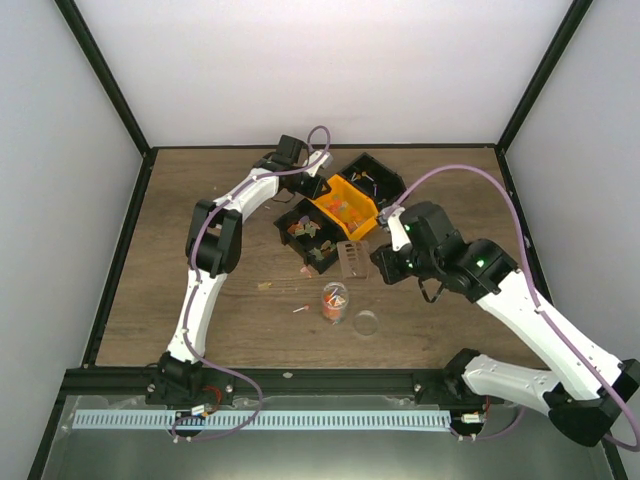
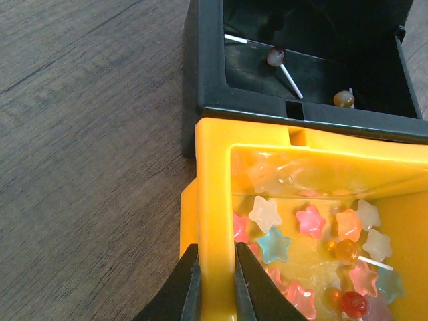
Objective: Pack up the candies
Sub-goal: Place the fake candies in the packing bottle, then scoop the fake candies from the storage box.
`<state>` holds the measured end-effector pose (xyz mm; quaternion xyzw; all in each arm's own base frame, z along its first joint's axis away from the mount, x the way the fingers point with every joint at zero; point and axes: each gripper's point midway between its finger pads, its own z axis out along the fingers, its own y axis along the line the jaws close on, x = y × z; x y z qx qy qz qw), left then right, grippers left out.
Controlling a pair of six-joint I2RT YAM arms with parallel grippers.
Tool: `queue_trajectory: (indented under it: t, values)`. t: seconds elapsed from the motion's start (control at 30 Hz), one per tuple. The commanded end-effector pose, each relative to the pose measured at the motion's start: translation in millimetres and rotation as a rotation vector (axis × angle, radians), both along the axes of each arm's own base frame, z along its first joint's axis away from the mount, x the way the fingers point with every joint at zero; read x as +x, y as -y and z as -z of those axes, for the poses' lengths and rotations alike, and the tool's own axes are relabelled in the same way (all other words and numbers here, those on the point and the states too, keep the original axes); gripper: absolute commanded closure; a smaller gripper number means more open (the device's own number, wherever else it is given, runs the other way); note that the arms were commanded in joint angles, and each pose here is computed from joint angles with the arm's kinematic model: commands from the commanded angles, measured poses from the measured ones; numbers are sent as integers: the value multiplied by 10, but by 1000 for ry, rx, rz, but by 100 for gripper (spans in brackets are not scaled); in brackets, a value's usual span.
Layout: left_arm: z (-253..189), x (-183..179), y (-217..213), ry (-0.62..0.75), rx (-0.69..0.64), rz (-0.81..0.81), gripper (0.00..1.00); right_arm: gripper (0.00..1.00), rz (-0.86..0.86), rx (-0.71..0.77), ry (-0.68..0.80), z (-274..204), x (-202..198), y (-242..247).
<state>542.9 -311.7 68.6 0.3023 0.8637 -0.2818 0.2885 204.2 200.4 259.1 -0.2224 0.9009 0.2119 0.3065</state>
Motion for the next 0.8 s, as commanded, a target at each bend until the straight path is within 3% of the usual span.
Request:
queue_trajectory:
  t: [0.0, 0.2, 0.33, 0.47, 0.77]
  values:
    - [739, -180, -204, -124, 91, 2, 96, 99, 89, 55, 130, -413, 102, 115]
    - [744, -194, -188, -129, 79, 6, 96, 99, 354, 127, 225, -593, 534, 350]
    - [719, -208, -176, -133, 68, 6, 96, 99, 464, 246, 38, -327, 1067, 503]
    - [710, -230, -176, -136, 53, -4, 96, 99, 496, 331, -32, -171, 1458, 436]
    - [596, -223, -130, -124, 19, 0, 96, 99, 536, 443, -227, 102, 1818, 118]
